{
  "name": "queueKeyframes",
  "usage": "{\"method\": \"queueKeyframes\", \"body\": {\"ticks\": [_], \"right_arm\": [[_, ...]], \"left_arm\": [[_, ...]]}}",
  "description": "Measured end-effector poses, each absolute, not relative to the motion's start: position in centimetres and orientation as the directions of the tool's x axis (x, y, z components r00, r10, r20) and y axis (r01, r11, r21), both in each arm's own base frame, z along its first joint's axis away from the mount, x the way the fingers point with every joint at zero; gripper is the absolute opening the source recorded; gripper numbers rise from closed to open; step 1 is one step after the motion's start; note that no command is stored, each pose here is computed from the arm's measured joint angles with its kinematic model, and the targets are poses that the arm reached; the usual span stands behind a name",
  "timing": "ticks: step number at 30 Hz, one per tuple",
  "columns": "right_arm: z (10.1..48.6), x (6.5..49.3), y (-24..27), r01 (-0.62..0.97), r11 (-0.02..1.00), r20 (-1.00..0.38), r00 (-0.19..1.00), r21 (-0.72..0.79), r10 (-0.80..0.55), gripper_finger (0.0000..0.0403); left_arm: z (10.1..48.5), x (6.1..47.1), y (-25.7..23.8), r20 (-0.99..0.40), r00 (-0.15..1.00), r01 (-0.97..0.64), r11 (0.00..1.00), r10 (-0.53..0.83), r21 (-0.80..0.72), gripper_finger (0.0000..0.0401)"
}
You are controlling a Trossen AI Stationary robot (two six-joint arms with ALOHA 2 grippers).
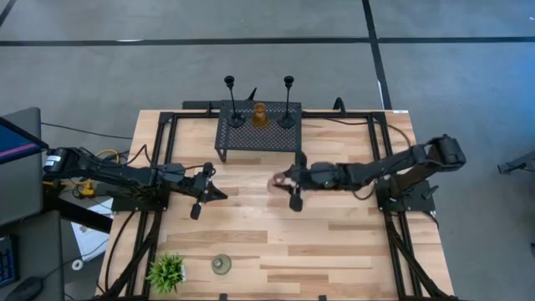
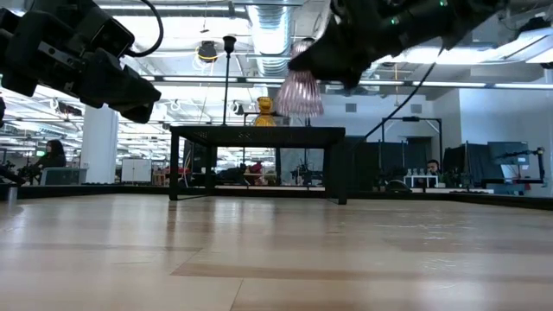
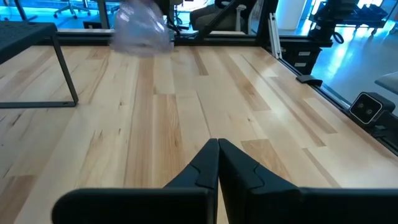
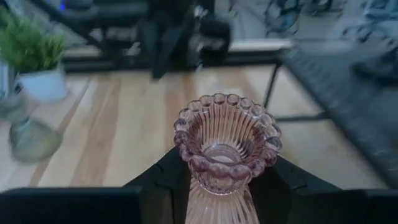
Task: Pick & Place candle stick holders
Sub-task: Put the pink glass candle holder on the shelf
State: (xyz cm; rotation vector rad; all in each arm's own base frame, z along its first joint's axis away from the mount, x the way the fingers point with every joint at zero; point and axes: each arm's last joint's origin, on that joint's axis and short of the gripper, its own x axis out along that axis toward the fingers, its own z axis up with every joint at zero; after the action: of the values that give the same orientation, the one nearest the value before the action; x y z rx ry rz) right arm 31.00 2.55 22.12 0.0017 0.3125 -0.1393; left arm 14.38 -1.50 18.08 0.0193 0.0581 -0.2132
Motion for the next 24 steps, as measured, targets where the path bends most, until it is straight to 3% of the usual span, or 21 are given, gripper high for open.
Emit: {"method": "queueKeyframes", "body": {"ticks": [13, 24], "right_arm": [[26.8, 30.7, -4.4, 0.381, 0.924, -0.158, 0.913, -0.003, -0.377, 0.0123], [26.0, 31.2, -7.7, 0.480, 0.877, -0.191, 0.862, 0.012, -0.469, 0.0123]], "left_arm": [[18.1, 14.4, -1.5, -0.059, 0.976, 0.212, 0.977, -0.211, 0.013, 0.0008], [18.1, 14.4, -1.5, -0.059, 0.976, 0.212, 0.977, -0.211, 0.013, 0.0008]]}}
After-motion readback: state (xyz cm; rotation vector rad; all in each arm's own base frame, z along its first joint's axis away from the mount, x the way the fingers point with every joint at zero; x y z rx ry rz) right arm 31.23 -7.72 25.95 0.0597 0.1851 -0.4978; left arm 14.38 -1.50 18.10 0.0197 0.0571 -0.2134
